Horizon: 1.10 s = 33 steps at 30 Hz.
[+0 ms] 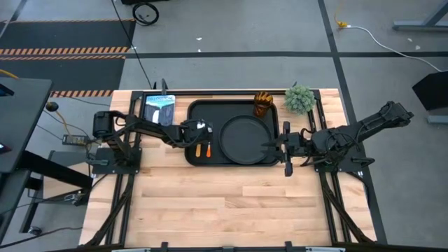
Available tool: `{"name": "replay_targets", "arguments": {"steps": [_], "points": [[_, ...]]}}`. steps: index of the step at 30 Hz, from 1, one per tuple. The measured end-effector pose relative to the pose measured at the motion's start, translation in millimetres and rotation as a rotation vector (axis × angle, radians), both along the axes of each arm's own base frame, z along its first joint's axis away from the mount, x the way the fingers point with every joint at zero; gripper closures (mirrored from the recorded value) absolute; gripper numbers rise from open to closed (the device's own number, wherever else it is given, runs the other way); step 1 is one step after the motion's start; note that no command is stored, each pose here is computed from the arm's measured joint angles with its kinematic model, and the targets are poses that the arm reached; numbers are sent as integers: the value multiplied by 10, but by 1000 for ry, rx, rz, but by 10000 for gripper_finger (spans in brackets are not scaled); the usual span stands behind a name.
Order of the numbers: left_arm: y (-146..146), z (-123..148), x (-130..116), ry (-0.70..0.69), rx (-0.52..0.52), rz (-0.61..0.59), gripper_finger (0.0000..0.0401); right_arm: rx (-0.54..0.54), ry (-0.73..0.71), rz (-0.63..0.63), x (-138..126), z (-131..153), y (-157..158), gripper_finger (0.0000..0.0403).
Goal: Pick and place plate/cup/fork/spoon on tray
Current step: Return to home position
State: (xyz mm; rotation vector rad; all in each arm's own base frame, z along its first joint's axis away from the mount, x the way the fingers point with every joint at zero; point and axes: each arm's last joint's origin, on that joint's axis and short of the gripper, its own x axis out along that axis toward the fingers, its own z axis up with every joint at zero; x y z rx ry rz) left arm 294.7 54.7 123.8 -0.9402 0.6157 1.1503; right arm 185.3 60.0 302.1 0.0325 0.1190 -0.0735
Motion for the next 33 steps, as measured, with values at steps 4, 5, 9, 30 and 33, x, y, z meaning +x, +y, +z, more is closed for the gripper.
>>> {"name": "replay_targets", "arguments": {"steps": [4, 5, 9, 30, 33], "points": [[-54, 21, -1, 31, 23, -72, 237, 2, 16, 39, -64, 10, -14, 287], [-71, 37, -6, 35, 26, -89, 234, 4, 23, 39, -83, 9, -21, 287], [-109, 155, -25, 35, 52, -151, 228, -1, 38, 29, -128, 11, -55, 287], [-255, 934, -324, 171, 429, -600, 227, -47, 79, -175, -102, -329, -208, 287], [-261, 1100, -387, 160, 512, -663, 227, -6, 64, -246, -100, -454, -265, 287]]}}
